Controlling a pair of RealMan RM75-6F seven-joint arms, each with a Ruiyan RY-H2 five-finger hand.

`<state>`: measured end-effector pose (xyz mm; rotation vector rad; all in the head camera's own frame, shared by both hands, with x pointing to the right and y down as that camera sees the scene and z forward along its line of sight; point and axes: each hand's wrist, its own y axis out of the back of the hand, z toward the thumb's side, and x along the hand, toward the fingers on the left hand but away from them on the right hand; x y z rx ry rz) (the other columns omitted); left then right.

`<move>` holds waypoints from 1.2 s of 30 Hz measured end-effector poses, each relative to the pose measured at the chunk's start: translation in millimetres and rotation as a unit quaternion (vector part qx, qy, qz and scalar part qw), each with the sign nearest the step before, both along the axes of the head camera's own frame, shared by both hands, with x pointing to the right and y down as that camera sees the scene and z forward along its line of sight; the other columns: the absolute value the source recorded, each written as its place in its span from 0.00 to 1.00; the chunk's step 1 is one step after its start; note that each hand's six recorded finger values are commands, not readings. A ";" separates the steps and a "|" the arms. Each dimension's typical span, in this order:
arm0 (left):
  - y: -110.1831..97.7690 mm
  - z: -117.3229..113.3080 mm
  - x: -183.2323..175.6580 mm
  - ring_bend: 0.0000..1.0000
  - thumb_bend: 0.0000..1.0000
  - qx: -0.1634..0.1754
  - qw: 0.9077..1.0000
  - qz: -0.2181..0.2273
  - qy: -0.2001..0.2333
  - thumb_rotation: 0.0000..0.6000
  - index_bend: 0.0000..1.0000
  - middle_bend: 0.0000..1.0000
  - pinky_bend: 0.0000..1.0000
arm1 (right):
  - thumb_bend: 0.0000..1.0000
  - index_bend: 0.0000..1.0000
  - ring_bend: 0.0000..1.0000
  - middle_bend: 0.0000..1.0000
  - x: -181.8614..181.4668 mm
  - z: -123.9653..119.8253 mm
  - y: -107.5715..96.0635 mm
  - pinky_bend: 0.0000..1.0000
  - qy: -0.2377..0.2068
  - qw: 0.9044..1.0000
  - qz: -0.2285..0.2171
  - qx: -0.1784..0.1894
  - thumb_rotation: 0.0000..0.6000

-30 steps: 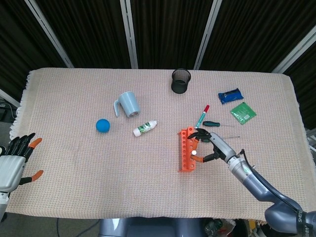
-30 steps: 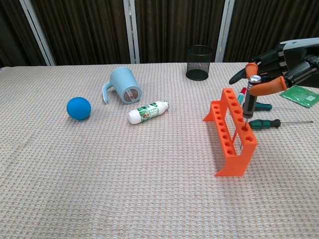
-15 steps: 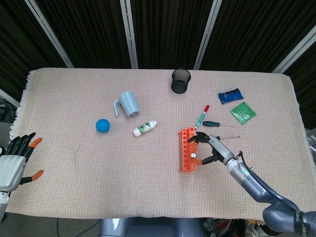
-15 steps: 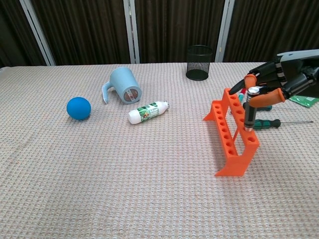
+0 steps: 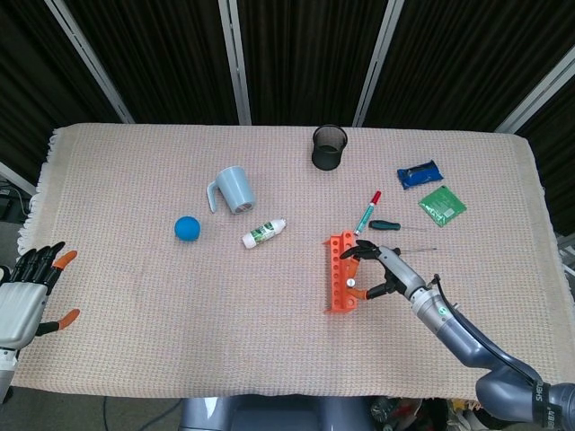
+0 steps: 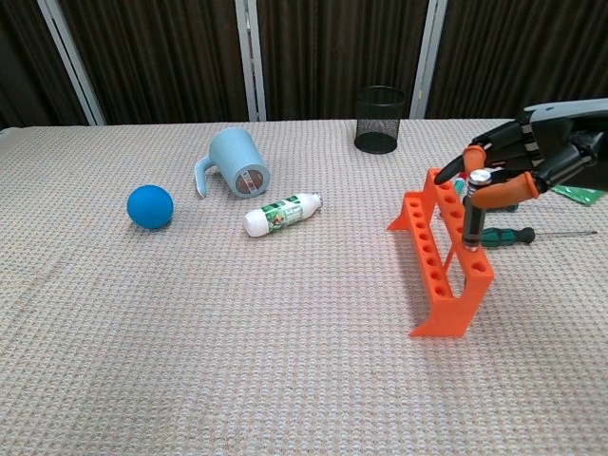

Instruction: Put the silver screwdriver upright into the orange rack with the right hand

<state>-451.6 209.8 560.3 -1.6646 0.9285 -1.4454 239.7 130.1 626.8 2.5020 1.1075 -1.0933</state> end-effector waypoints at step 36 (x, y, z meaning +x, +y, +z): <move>0.2 3.6 -0.7 0.00 0.18 -0.003 1.000 -0.001 0.001 1.00 0.12 0.00 0.00 | 0.29 0.62 0.01 0.26 11.0 13.4 0.7 0.00 0.004 1.000 0.026 -0.017 1.00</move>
